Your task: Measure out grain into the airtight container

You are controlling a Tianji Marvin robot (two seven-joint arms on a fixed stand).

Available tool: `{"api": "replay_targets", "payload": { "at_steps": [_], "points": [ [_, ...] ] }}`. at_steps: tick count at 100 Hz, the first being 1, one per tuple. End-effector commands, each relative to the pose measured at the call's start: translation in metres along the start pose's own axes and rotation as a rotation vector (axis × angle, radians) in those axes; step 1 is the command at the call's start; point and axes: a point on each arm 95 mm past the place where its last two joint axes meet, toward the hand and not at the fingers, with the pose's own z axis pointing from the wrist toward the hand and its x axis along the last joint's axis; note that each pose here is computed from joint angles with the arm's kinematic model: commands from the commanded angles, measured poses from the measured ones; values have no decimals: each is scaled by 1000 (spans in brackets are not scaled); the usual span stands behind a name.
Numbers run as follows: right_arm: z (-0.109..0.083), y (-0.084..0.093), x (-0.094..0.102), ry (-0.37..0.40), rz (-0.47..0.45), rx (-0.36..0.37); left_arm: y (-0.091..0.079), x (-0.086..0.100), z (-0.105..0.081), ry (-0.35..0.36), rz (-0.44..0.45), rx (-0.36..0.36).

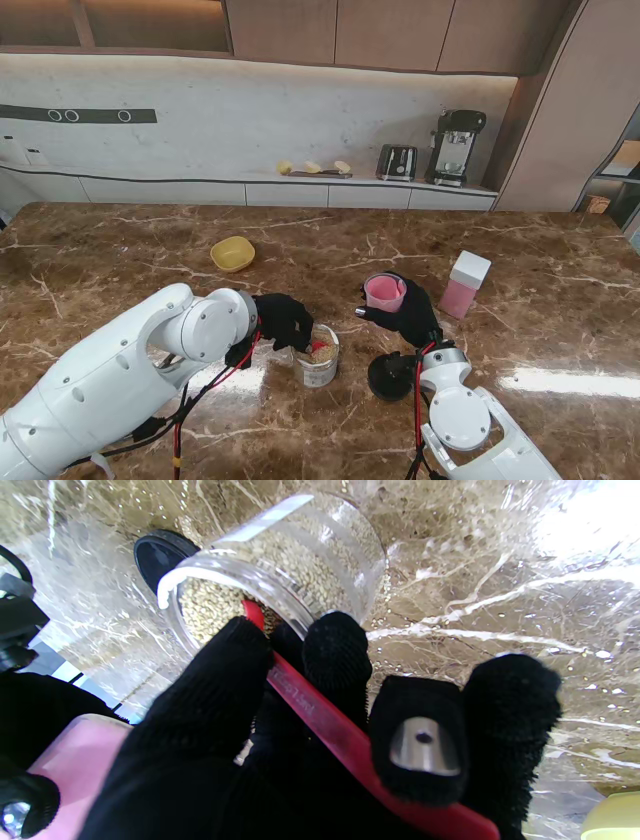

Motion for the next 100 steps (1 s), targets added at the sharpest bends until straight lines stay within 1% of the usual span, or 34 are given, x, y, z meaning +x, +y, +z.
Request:
{"api": "replay_targets", "payload": {
  "at_steps": [1, 40, 70, 100],
  "points": [
    [-3, -3, -4, -15, 7, 12, 1, 0, -1, -2, -15, -11],
    [-2, -3, -4, -15, 5, 15, 2, -6, -4, -15, -56, -23],
    [-2, -5, -5, -16, 4, 25, 8, -14, -3, -19, -155, -46],
    [-2, -6, -6, -20, 3, 28, 9, -20, -6, -25, -167, -47]
  ]
}}
